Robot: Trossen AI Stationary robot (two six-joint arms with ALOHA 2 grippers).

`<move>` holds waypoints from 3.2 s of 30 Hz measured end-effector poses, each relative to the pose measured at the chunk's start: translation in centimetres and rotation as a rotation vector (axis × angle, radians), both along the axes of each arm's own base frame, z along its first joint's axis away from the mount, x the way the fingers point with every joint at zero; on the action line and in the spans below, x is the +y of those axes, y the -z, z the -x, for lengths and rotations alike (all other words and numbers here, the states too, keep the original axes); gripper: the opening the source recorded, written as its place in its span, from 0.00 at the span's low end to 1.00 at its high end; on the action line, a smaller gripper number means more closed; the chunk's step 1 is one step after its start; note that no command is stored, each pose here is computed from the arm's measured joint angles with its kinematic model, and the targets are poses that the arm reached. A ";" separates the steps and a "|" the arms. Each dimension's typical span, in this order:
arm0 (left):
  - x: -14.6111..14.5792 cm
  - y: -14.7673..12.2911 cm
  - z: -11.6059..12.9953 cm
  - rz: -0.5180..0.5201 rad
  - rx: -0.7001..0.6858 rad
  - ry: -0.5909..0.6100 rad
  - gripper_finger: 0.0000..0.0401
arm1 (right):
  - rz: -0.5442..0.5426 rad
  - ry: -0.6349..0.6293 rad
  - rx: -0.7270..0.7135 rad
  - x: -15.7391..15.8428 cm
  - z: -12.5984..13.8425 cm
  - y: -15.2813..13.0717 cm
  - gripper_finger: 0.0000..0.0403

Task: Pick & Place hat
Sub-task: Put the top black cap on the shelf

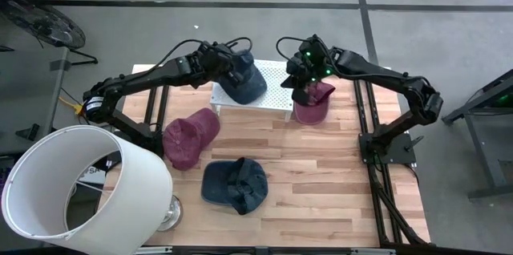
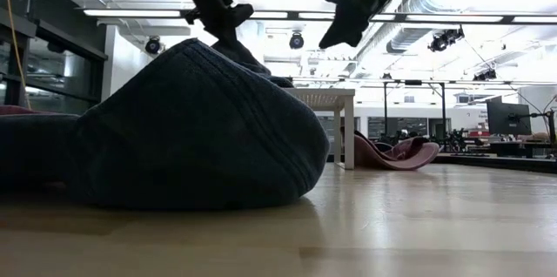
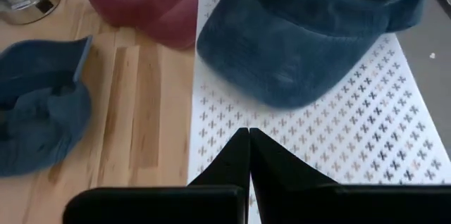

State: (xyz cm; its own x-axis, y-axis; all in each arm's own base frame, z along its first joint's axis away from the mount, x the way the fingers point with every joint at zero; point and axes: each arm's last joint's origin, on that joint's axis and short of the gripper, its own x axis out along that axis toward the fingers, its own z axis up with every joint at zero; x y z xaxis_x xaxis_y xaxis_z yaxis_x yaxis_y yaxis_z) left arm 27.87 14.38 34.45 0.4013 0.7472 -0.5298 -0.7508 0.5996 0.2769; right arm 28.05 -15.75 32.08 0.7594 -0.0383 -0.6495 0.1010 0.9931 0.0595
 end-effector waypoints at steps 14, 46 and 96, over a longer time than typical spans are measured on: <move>0.5 0.1 0.4 0.010 0.016 -0.015 0.01 | 0.395 -0.199 0.066 1.7 -3.7 1.9 0.04; 0.4 0.3 0.4 0.034 0.017 -0.001 0.00 | 0.778 -0.309 0.217 3.4 -9.0 6.7 0.40; 2.7 1.3 -0.8 0.006 -0.020 -0.013 0.02 | 0.578 0.140 0.185 8.3 -9.2 5.6 0.16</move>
State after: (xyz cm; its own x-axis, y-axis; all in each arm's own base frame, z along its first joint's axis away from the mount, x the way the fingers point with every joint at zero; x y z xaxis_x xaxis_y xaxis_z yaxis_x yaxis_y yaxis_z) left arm 28.69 17.12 33.18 0.4021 0.7494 -0.5260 -0.7639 0.5913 0.2585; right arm 37.24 -7.46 26.52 0.5985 -0.5139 -0.6146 0.1894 0.8362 -0.5147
